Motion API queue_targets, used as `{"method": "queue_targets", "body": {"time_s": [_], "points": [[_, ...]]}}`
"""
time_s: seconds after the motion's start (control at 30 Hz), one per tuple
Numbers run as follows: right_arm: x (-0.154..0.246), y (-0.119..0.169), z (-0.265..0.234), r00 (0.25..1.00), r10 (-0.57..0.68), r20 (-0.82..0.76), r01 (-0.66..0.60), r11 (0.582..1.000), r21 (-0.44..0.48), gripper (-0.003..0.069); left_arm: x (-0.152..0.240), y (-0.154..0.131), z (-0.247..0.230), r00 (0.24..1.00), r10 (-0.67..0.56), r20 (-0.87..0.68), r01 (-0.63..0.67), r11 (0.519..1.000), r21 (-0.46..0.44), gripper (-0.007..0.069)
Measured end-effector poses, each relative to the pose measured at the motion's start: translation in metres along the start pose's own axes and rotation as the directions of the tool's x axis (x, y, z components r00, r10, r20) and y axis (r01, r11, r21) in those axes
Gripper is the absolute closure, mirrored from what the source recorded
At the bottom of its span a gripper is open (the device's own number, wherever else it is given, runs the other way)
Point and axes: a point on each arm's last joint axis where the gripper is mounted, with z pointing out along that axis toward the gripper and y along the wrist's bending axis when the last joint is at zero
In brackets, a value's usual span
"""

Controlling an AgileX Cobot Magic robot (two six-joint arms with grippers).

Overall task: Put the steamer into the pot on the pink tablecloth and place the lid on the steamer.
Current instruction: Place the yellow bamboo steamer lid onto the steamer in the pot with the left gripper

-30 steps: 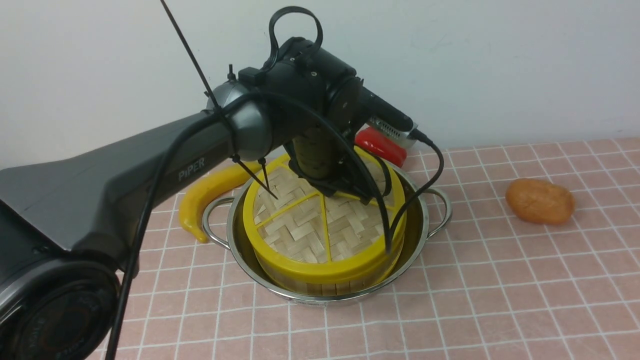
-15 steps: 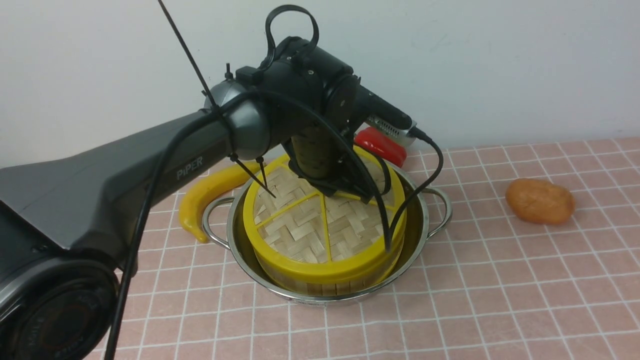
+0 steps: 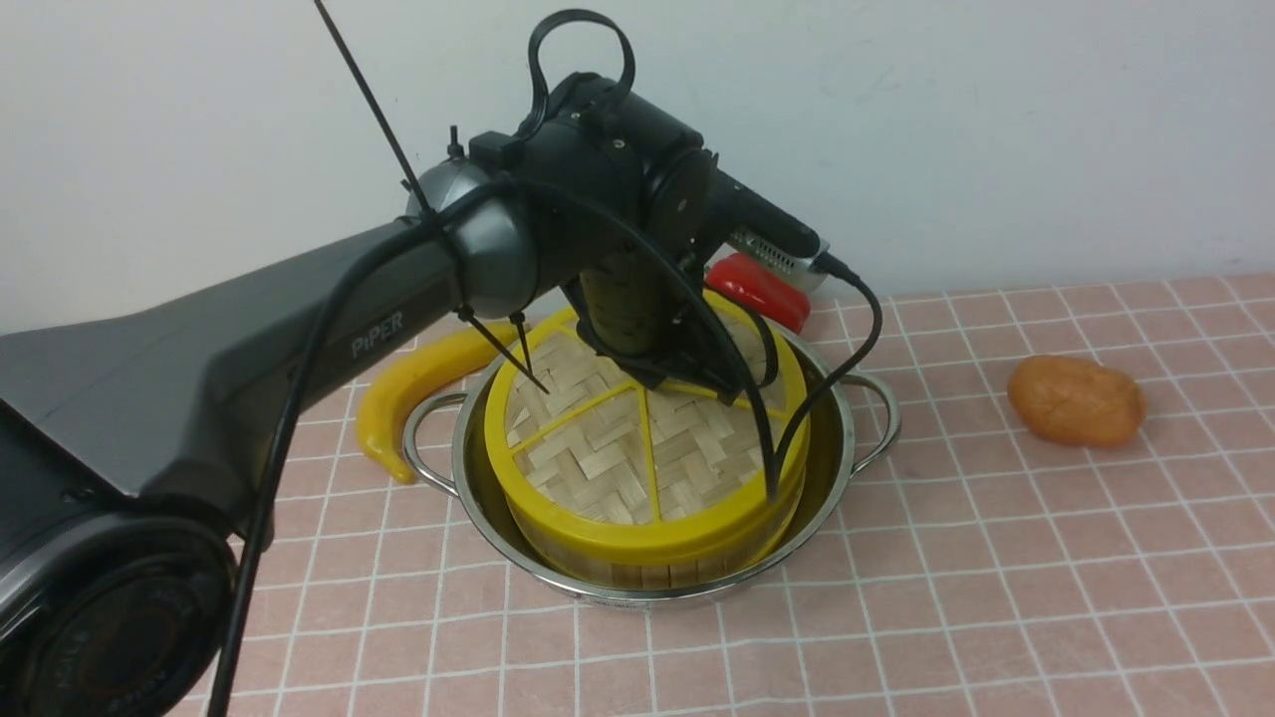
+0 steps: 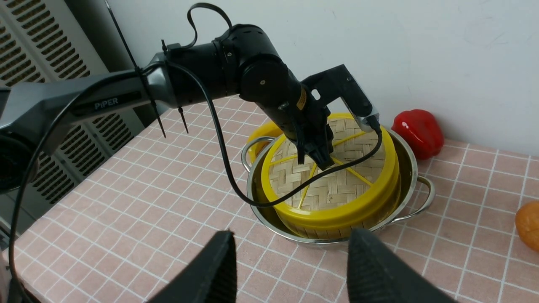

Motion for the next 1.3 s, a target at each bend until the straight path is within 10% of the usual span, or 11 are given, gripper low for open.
{"method": "queue_targets", "body": {"time_s": [1.1,1.3], "points": [[0.000,0.000,0.000,1.000,0.000,0.000,0.000,1.000,0.000,0.0293,-0.004,-0.001,0.002,1.000,-0.006,-0.002,0.006,1.000,0.006,0.0496],[0.000,0.000,0.000,1.000,0.000,0.000,0.000,1.000,0.000,0.0293,-0.015,0.007,-0.019,0.998,-0.013,0.060,0.014,1.000,-0.009,0.0291]]}}
